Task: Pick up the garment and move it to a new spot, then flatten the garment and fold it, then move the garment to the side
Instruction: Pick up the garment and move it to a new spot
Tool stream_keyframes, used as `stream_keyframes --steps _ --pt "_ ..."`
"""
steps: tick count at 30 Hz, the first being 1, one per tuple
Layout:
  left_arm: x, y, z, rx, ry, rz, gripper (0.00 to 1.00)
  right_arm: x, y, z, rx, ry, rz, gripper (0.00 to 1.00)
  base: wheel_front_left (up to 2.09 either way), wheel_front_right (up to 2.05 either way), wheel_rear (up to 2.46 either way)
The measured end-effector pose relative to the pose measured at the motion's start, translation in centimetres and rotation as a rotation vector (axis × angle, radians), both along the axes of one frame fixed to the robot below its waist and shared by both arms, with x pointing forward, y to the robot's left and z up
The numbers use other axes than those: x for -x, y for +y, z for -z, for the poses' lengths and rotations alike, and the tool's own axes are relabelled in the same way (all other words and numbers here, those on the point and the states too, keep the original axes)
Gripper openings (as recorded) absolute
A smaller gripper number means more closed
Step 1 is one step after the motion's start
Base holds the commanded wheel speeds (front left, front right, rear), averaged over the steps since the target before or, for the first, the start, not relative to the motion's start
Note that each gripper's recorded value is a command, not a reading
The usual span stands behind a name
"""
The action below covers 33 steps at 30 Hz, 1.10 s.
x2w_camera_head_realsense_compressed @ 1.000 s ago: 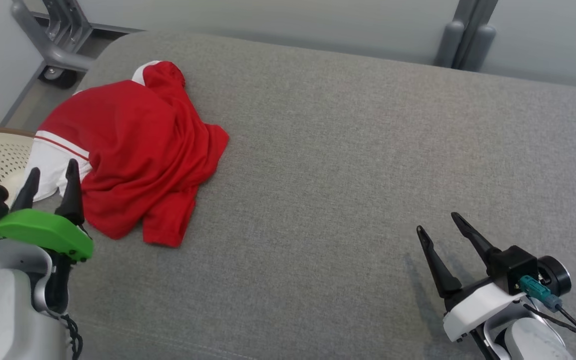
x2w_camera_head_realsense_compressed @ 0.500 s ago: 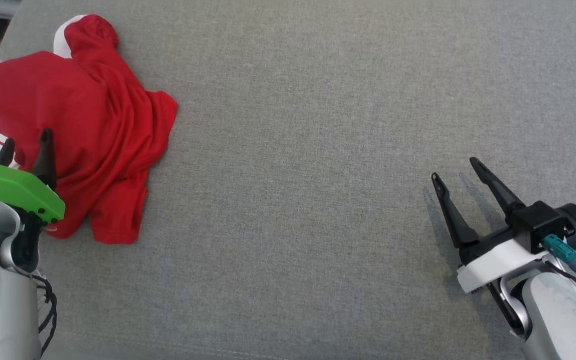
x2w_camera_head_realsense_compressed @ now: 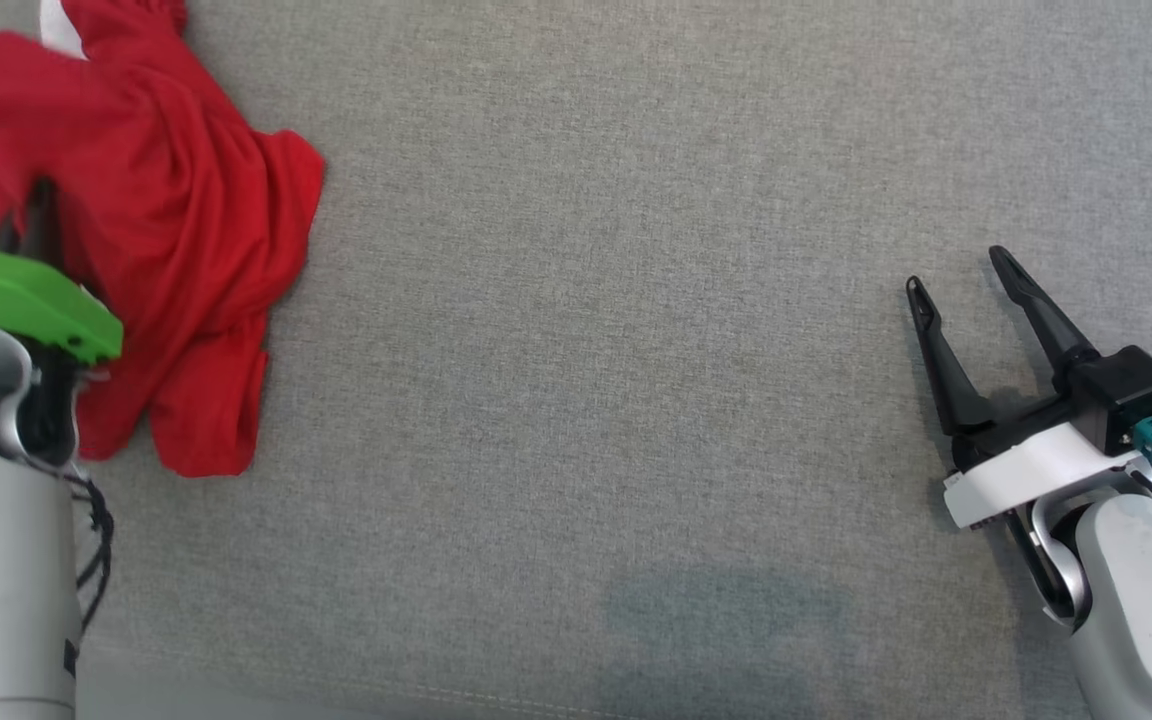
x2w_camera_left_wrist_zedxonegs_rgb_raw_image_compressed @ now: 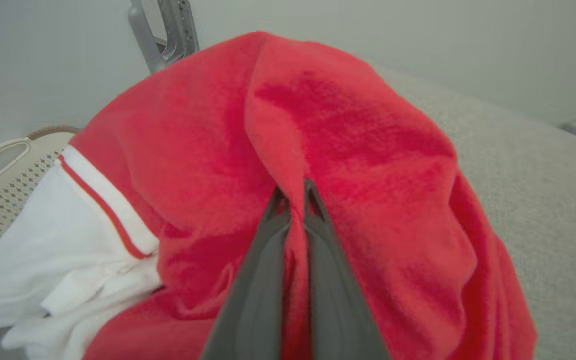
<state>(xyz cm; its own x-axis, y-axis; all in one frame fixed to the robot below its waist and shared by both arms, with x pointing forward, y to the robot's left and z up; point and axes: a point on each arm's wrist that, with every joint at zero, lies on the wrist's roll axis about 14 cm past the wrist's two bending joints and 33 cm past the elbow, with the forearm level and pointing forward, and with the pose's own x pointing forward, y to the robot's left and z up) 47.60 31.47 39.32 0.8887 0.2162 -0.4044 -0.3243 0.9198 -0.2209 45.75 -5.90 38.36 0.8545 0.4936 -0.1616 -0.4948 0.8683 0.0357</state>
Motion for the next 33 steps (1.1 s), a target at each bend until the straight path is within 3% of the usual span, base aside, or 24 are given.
stream_keyframes --steps 9,17,24,33 --pt "-3.4 -0.3 -10.3 -0.183 -0.301 0.082 0.0 0.9 1.9 -2.1 -0.062 -0.012 0.006 1.0 0.0 0.0 0.0" --pt "-5.4 -10.0 -18.2 -0.215 -0.52 0.353 0.0 2.0 3.2 -4.7 -0.119 -0.041 0.013 1.0 0.0 0.0 0.0" --pt "-3.8 -21.0 -23.0 -0.115 -0.612 0.656 0.0 3.4 1.5 -7.1 -0.148 -0.074 0.082 1.0 0.0 0.0 0.0" --pt "1.6 -34.2 -28.7 0.263 -0.645 1.035 0.0 5.5 -4.5 -8.1 -0.131 -0.092 0.275 1.0 0.0 0.0 0.0"
